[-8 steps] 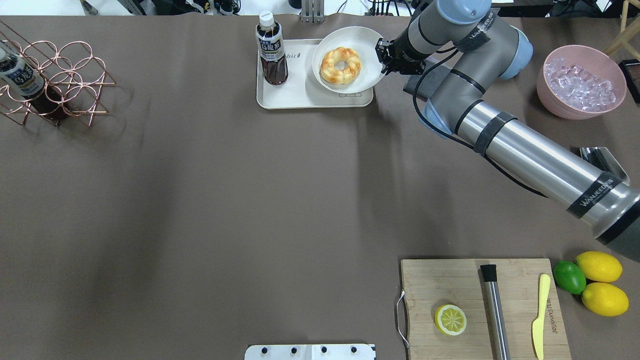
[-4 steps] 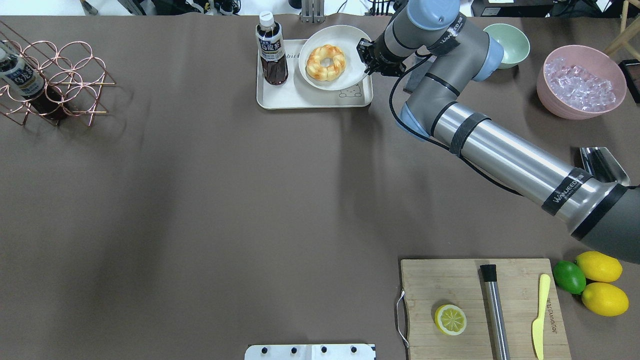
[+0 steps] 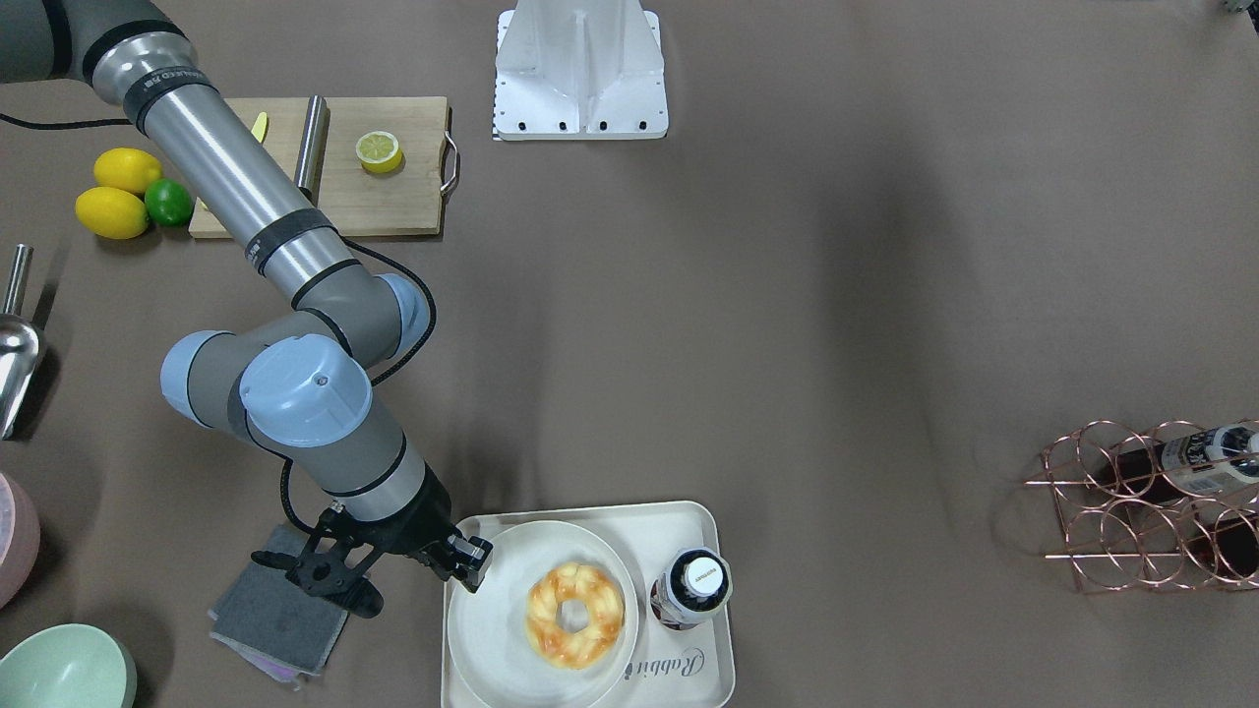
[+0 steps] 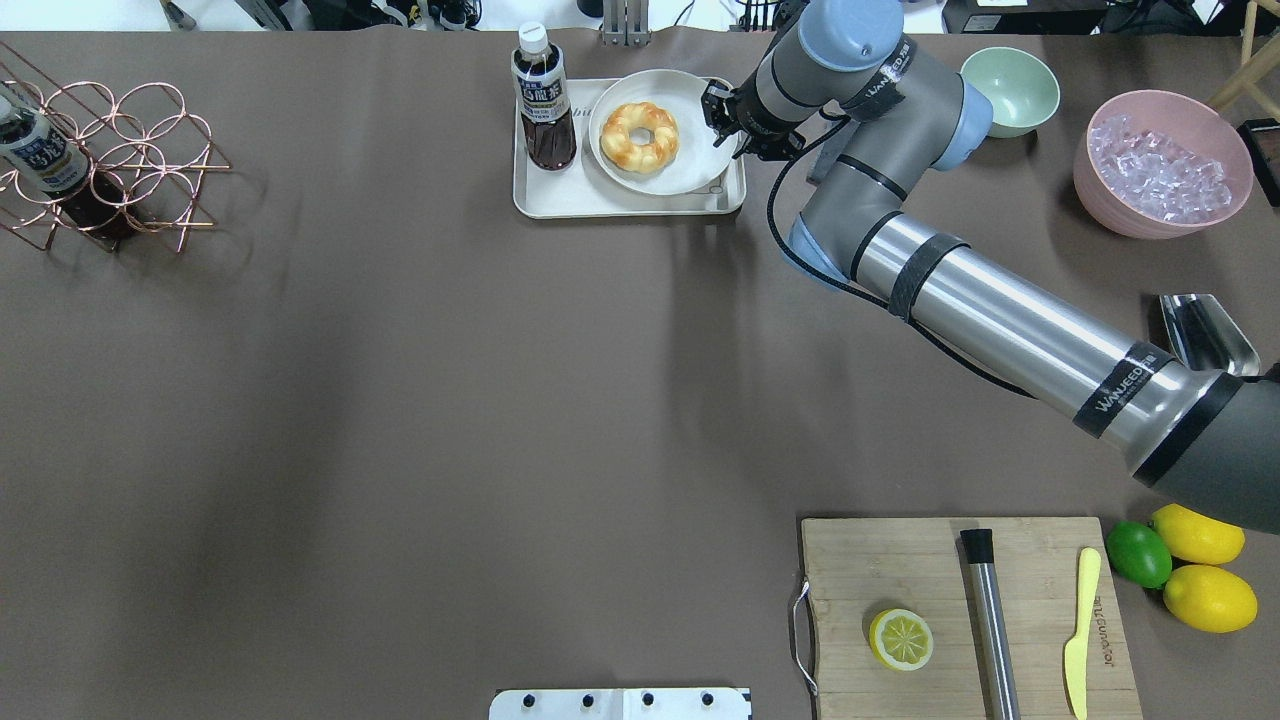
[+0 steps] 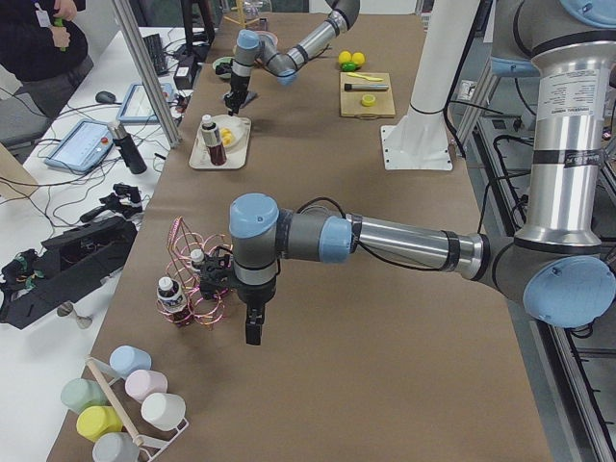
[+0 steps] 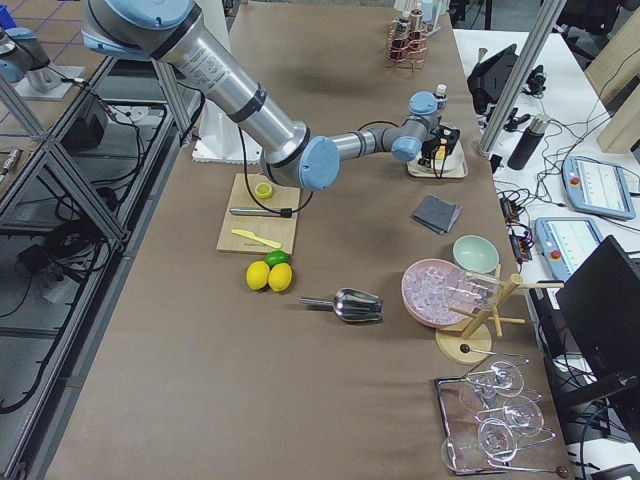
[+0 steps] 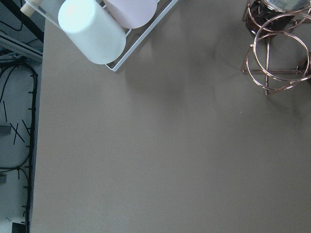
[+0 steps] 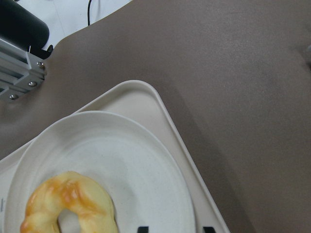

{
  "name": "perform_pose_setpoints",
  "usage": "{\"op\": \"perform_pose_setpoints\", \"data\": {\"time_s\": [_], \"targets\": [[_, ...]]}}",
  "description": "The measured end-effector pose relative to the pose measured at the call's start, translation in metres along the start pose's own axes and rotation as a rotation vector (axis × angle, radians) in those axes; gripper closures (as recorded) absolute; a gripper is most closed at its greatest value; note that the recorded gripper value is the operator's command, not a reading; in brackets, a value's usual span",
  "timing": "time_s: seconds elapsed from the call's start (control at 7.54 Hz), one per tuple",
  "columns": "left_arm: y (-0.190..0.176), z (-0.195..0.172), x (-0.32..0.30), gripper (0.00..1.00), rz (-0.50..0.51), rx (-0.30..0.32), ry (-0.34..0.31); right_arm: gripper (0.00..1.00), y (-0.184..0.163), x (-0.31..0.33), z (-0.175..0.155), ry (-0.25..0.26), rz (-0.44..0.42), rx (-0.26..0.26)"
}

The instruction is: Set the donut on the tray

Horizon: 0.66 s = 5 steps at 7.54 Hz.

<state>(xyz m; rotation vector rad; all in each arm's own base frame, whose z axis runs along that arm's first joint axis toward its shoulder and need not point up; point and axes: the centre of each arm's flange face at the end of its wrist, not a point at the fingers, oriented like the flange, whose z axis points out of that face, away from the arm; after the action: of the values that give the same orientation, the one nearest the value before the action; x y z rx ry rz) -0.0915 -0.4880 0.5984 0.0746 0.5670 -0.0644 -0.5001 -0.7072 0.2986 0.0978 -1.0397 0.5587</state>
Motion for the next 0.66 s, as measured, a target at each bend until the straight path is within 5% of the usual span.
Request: {"op": "perform_pose_setpoints", "data": {"time_s": [0.4, 0.66], "targets": [[0.0, 0.0, 0.0, 0.02, -0.001, -0.001, 0.0, 0.0, -0.01, 0.001, -0.013, -0.014, 0.005, -0.001], [0.0, 0.0, -0.001, 0.02, 0.0, -0.002, 0.0, 0.0, -0.027, 0.039, -0.053, -0.018, -0.067, -0.055]]}}
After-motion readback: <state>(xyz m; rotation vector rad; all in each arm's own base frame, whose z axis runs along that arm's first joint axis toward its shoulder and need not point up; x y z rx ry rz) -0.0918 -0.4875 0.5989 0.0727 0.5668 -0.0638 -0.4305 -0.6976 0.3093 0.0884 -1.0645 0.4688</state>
